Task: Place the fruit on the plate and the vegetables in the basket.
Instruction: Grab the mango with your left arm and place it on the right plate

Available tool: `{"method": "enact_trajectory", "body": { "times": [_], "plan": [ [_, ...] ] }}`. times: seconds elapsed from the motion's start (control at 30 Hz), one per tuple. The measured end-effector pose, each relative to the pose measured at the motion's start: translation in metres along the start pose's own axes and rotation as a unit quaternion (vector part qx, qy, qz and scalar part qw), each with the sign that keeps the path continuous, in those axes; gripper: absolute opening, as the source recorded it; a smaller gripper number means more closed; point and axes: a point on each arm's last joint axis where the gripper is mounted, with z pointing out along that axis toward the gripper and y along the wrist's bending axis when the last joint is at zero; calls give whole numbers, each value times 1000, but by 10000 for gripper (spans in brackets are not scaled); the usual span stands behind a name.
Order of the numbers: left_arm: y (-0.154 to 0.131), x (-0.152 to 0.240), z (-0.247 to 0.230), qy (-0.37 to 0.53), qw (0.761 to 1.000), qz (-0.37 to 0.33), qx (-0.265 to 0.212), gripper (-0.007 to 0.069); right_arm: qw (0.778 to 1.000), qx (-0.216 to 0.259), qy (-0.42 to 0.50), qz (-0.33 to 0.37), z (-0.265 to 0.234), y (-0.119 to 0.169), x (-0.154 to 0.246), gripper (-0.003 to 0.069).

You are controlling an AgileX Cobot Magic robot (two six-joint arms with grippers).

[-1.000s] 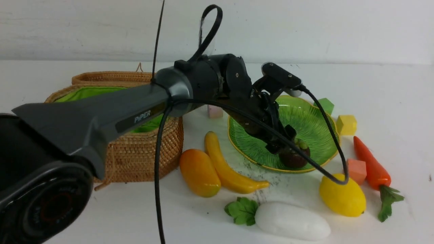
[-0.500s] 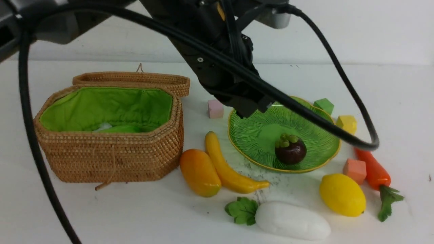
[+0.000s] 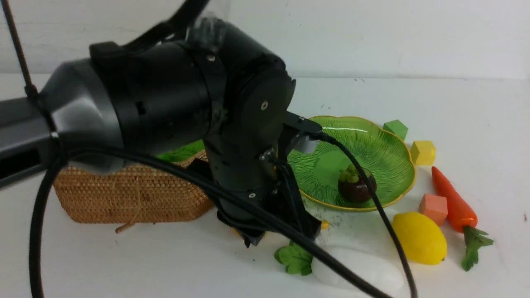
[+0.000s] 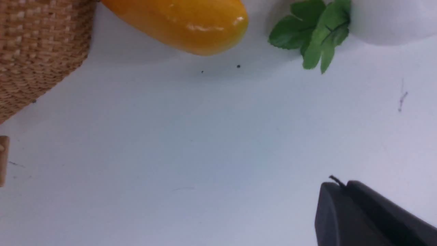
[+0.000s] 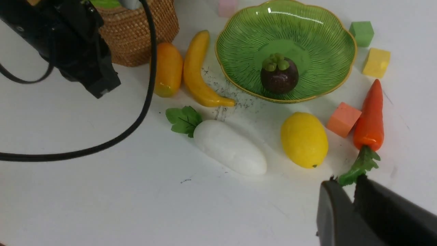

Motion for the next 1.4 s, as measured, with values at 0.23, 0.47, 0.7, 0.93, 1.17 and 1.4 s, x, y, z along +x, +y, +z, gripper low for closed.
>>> {"method": "enact_trajectory", "body": {
  "times": [0.23, 0.47, 0.7, 0.93, 1.17, 1.4],
  "plan": [
    [11, -12, 33, 1, 997, -71, -14, 383, 1000, 0, -30, 0, 0, 0, -5, 97],
    [19, -24, 72, -12, 991, -124, -57, 628, 999, -7, -39, 2, 0, 1, -7, 97],
    [19, -34, 90, -52, 986, -144, -61, 632, 999, -16, -35, -6, 0, 3, -6, 97],
    [23, -37, 100, -67, 982, -152, -89, 617, 998, -41, -30, -27, 0, 8, -5, 97],
    [24, -38, 113, -63, 980, -155, -104, 605, 997, -53, -30, -41, 0, 10, -5, 97],
    [23, -36, 121, -53, 980, -158, -106, 593, 997, -54, -29, -42, 1, 10, -4, 97]
  ]
}}
